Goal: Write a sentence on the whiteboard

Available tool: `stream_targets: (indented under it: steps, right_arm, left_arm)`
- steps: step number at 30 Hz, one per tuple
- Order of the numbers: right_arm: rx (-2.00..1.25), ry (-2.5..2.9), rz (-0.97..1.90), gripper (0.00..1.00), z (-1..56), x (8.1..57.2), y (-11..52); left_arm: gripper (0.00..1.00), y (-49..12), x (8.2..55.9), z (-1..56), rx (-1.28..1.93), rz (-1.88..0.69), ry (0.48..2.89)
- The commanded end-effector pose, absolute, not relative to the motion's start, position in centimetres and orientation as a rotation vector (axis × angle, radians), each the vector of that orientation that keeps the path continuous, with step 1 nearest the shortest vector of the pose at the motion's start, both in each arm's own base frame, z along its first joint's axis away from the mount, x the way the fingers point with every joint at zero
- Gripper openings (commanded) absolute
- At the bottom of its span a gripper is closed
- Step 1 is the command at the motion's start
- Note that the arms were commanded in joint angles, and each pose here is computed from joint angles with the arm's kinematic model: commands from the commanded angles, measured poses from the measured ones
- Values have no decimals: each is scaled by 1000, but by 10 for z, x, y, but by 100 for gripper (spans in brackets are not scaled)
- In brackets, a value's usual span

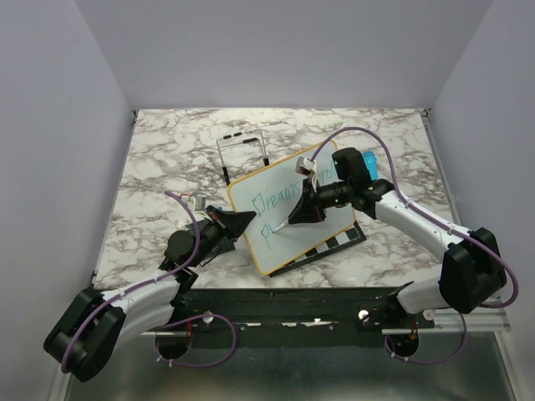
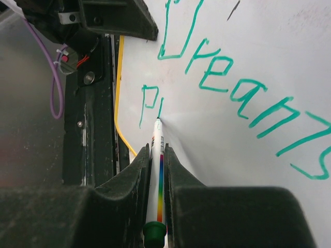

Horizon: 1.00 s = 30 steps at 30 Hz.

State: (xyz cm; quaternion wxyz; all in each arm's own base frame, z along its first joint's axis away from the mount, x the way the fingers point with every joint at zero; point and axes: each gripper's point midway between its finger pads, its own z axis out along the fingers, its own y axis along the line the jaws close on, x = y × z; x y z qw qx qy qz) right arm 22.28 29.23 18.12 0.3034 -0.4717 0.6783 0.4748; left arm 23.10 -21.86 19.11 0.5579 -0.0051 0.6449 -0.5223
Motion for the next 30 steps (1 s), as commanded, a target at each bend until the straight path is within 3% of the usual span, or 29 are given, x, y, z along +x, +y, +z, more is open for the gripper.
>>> stream_targets:
  steps: [1, 30]
  right_arm:
    - [-1261, 1851, 1217, 1, 164, 221, 285]
    - [-1175, 1786, 1143, 1, 202, 258, 284]
  left_arm:
    - [0, -217, 232, 182, 58, -1155, 1533]
    - [0, -218, 231, 181, 61, -1161, 1534]
